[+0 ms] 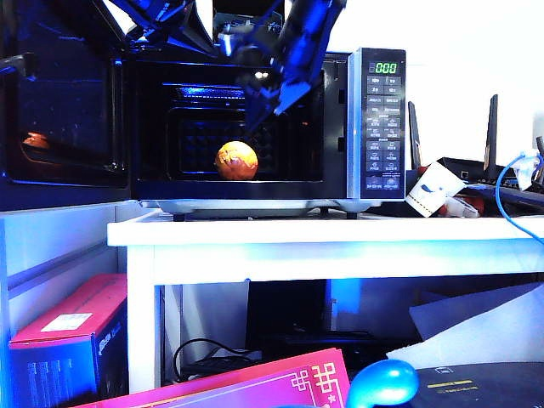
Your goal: Open the microwave door, place the orange inside the microwave, then close the microwave door.
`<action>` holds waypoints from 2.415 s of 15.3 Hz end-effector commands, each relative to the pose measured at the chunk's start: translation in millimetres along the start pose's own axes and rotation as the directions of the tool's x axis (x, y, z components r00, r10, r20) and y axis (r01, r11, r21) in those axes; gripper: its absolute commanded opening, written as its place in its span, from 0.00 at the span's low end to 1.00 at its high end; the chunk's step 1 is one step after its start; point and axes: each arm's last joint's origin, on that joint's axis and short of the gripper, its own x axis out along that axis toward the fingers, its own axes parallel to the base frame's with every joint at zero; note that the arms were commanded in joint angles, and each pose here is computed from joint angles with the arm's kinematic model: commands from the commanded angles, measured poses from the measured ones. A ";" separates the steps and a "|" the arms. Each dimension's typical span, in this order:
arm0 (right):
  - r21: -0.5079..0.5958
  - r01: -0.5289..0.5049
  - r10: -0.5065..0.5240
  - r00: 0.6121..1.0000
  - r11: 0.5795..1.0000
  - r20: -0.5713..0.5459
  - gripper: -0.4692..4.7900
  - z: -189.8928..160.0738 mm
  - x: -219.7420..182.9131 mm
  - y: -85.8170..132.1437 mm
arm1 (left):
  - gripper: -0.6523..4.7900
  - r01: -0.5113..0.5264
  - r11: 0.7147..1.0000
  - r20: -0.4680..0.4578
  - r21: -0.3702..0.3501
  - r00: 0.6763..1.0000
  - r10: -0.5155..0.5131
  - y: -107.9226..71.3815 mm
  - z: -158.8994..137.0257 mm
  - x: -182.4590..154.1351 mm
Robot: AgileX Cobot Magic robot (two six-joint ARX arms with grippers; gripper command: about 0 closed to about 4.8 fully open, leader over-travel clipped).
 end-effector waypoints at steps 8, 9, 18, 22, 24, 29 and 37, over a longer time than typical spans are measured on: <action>0.095 0.292 -0.307 0.913 0.952 0.270 0.09 50.7 -133.2 -35.8 | 0.11 0.062 0.998 0.050 0.029 0.997 -0.063 -9.3 14.3 -18.4; 0.127 0.304 -0.328 0.896 0.944 0.299 0.09 53.8 -141.7 -38.0 | 0.11 0.059 0.998 0.066 0.038 0.996 -0.061 -11.8 19.1 -24.6; 0.325 0.230 -0.352 0.851 0.917 0.391 0.09 61.7 -189.7 -41.4 | 0.11 0.051 0.997 0.097 0.056 0.994 -0.057 -23.1 34.5 -51.2; 0.324 0.228 -0.350 0.850 0.918 0.394 0.09 61.9 -192.1 -41.3 | 0.11 0.043 0.996 0.128 0.074 0.990 -0.052 -35.8 48.5 -80.1; 0.324 0.228 -0.350 0.850 0.918 0.395 0.09 62.0 -192.4 -41.2 | 0.11 0.038 0.997 0.114 0.065 0.993 -0.045 -41.4 50.8 -92.4; 0.325 0.230 -0.354 0.845 0.917 0.402 0.09 62.5 -198.1 -41.4 | 0.11 -0.252 0.960 0.000 0.126 0.967 0.254 -52.7 51.0 -132.9; 0.314 0.207 -0.331 0.845 0.927 0.420 0.09 63.1 -199.0 -40.8 | 0.11 -0.544 0.802 -0.281 0.248 0.752 0.597 -51.2 29.1 -151.8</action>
